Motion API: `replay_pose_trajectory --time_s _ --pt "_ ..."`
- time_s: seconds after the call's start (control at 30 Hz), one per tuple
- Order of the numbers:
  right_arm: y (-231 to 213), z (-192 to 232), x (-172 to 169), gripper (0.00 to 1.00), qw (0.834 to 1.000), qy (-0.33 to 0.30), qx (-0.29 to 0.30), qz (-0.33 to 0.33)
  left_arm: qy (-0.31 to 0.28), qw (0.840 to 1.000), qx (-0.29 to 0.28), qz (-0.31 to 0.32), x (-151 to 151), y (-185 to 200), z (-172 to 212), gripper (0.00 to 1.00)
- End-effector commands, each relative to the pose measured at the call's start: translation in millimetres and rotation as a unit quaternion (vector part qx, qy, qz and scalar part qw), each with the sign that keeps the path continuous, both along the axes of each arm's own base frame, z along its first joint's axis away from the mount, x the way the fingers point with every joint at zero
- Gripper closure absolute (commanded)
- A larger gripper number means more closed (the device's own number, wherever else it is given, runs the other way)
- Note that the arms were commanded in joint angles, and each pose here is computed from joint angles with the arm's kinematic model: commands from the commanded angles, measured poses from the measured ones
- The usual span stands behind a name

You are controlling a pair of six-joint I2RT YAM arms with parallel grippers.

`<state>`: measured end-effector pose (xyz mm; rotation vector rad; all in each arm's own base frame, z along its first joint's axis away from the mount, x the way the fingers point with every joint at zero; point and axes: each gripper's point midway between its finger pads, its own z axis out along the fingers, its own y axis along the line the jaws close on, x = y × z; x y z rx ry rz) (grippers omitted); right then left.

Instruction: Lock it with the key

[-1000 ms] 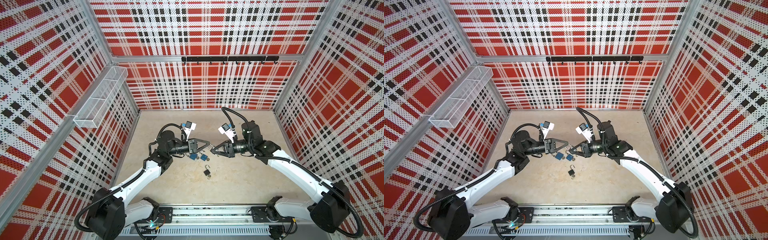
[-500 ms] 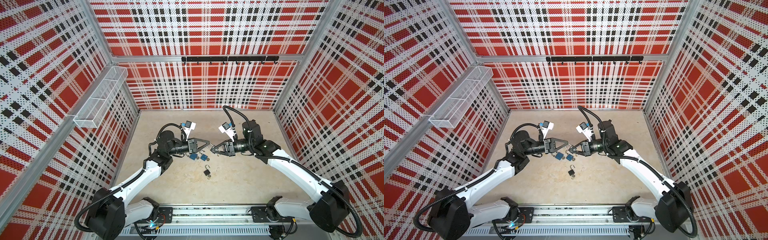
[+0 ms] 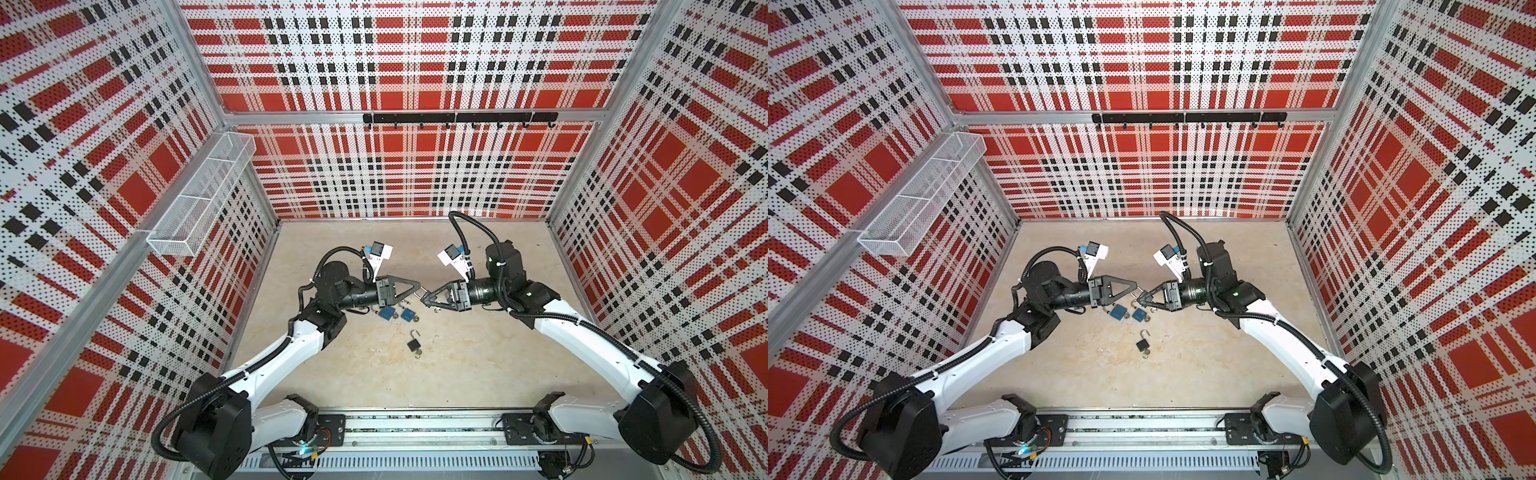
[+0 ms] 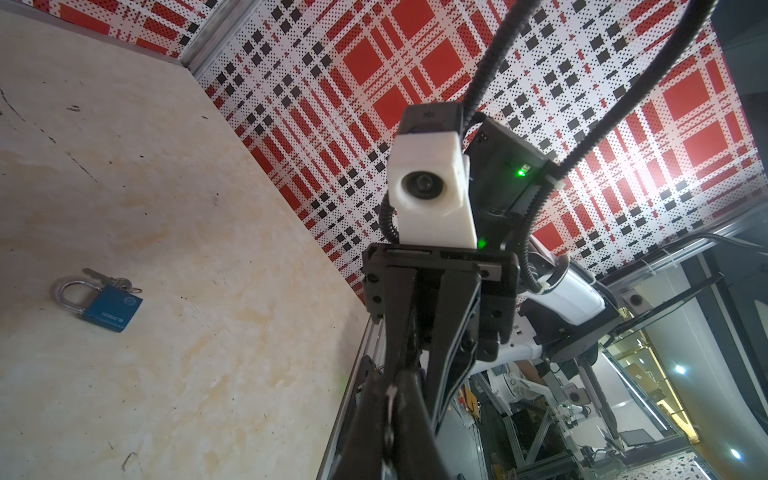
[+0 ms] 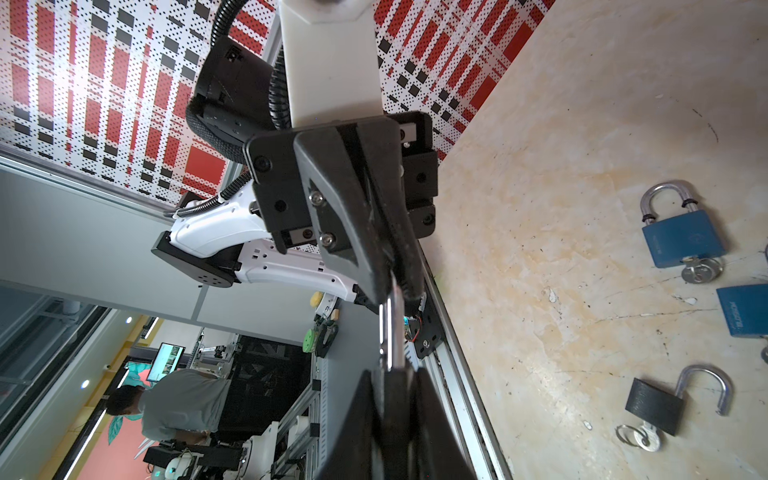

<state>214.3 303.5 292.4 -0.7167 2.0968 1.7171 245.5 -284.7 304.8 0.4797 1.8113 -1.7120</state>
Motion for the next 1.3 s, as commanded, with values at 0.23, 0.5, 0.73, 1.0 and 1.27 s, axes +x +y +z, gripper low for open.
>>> replay_pose_trajectory --time_s 0.23,0.5,0.73,1.0,1.27 --pt "8.5 39.4 -2.4 1.0 0.994 -0.078 0.069 0.032 0.044 0.998 0.032 -0.017 -13.7 -15.5 -36.9 1.0" --pt "7.8 46.2 1.8 1.0 0.993 -0.086 0.077 0.019 0.051 0.998 0.035 -0.021 -21.6 -19.4 -41.4 1.0" --pt "4.8 48.2 9.5 1.0 0.993 -0.092 0.077 0.0 0.062 0.997 0.038 -0.028 -33.3 -24.7 -47.7 1.0" --pt "4.0 47.9 16.1 1.0 0.993 -0.092 0.079 -0.011 0.071 0.996 0.041 -0.033 -45.8 -30.5 -53.1 1.0" --pt "2.5 48.3 21.3 1.0 0.992 -0.092 0.08 -0.02 0.076 0.995 0.043 -0.047 -62.3 -40.4 -54.5 1.0"
